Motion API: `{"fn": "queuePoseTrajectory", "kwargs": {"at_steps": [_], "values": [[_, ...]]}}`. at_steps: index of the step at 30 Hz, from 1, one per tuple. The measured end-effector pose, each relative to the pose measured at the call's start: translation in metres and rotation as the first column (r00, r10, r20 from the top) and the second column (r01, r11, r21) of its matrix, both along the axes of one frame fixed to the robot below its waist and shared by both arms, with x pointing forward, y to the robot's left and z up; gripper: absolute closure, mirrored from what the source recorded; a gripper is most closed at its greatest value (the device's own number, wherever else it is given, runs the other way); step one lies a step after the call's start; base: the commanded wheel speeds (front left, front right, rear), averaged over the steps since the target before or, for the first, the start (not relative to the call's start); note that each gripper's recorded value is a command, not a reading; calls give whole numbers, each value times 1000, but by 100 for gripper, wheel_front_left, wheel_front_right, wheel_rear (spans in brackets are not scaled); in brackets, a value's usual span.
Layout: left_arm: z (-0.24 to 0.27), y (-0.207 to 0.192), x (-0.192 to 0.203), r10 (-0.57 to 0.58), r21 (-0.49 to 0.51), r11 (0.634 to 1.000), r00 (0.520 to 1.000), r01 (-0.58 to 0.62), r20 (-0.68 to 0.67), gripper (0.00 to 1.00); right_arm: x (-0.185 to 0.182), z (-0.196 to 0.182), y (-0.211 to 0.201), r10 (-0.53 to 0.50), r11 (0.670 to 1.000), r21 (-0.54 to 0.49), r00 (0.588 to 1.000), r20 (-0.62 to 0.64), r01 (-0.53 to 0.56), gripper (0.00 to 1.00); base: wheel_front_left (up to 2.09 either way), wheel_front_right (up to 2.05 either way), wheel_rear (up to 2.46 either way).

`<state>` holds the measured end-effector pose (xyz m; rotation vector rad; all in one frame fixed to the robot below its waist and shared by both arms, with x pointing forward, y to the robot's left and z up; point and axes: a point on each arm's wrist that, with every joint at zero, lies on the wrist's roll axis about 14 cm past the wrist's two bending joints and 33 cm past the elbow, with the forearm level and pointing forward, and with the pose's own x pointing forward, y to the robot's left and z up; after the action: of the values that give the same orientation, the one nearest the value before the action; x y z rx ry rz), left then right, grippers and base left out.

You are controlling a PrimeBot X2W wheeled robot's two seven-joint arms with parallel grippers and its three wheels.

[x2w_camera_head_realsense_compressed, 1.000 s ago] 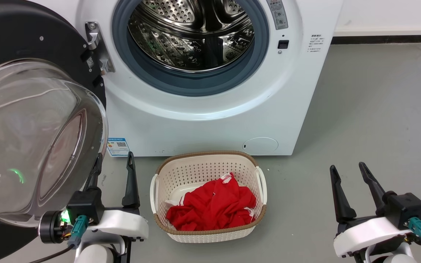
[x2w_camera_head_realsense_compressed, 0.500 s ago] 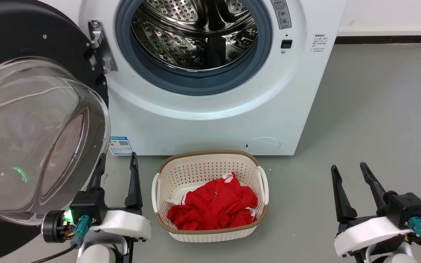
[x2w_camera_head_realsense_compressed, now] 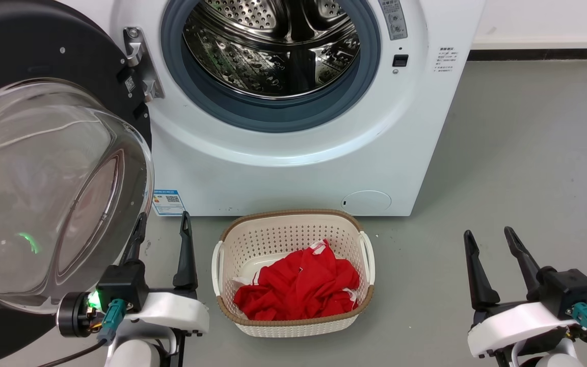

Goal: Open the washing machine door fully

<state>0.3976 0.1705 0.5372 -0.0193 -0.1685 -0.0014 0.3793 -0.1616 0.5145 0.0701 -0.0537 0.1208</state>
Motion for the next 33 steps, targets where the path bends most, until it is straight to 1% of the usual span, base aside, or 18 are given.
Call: {"fn": "queuePoseTrajectory", "kwargs": {"at_steps": [1, 2, 5, 11, 17, 24, 33], "values": [[0, 0, 0, 0, 0, 1000, 1000, 0, 0, 0, 0, 0, 0, -1, 1000, 0, 1000, 0, 1, 0, 0, 0, 0], [-10, 0, -3, 2, 1, 1000, 999, -2, -32, 100, -3, -10, -1, -2, 1000, 0, 1000, -31, 2, 100, 0, 0, 0], [-29, 4, -9, 10, -12, 1000, 995, -12, -95, 100, -9, -23, -2, -5, 1000, 14, 997, -74, 6, 100, 0, 0, 0], [-36, 10, -9, 16, -132, 991, 990, -35, -140, 100, -9, -26, -6, -20, 991, 130, 995, -102, 33, 100, 0, 0, 0], [-39, 14, -9, 12, -250, 967, 987, -53, -163, 100, -9, -28, -10, -31, 969, 240, 992, -126, 61, 100, 0, 0, 0], [-43, 17, -9, -1, -373, 925, 983, -69, -185, 100, -8, -29, -14, -39, 930, 356, 989, -143, 88, 100, 0, 0, 0], [-47, 19, -10, -23, -510, 856, 979, -86, -203, 100, -5, -27, -18, -40, 866, 487, 987, -157, 112, 100, 0, 0, 0]]}}
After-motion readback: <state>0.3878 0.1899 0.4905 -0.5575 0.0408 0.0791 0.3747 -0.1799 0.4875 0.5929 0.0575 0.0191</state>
